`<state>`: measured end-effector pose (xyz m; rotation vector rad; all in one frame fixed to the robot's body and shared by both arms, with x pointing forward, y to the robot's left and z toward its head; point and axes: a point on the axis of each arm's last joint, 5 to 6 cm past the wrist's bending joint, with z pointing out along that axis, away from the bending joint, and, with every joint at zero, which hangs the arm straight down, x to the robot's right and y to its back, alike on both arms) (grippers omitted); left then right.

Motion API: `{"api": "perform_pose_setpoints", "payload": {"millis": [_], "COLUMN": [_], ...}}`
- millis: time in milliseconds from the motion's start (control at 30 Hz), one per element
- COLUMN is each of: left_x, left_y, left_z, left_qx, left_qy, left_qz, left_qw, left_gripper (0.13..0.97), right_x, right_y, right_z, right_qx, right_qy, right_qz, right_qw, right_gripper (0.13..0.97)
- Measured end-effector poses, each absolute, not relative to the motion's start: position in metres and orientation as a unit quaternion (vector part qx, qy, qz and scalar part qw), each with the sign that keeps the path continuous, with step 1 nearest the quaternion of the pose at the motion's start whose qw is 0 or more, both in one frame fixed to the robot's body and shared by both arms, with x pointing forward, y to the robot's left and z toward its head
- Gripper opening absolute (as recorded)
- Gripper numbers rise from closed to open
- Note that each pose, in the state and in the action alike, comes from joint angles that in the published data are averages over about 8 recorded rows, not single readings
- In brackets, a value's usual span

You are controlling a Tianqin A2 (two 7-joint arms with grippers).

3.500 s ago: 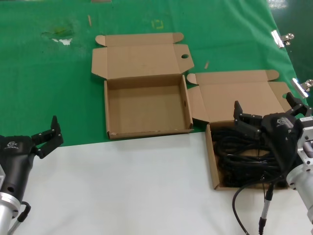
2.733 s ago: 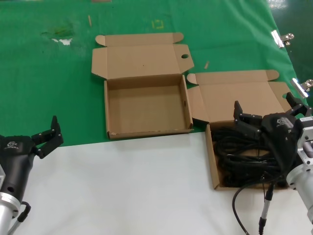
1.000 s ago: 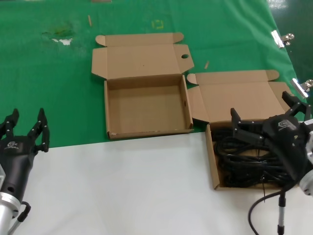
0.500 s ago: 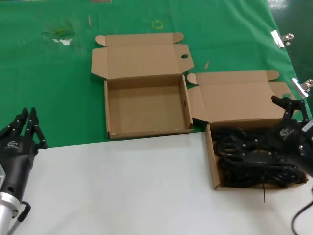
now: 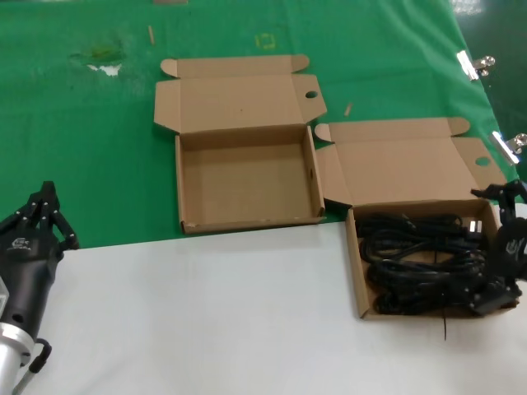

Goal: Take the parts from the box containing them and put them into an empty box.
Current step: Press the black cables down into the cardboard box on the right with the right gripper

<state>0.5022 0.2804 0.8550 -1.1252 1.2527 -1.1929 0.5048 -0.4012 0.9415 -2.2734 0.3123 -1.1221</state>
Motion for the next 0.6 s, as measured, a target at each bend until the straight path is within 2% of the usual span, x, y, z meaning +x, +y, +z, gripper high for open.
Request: {"api": "perform_pose_setpoints", "payload": {"millis": [267, 600], "left_x": [0.502, 0.502], "left_y": [0.280, 0.280], "left_z": [0.855, 0.855], "left_qx": [-0.468, -0.468], "left_qy": [0.521, 0.521], "left_qz": [-0.496, -0.496], "left_qw": [0.513, 0.513], "left_gripper": [0.140, 0.140], "right_x": [0.514, 0.518], "right_y": [-0.412, -0.406], "right_z": [0.945, 0.937], "right_qx": [-0.890, -0.906], "right_qy": [0.057, 0.026], "right_qz": [-0.385, -0.360], "right_qw": [0.236, 0.220], "right_gripper": [0.966, 0.966]}}
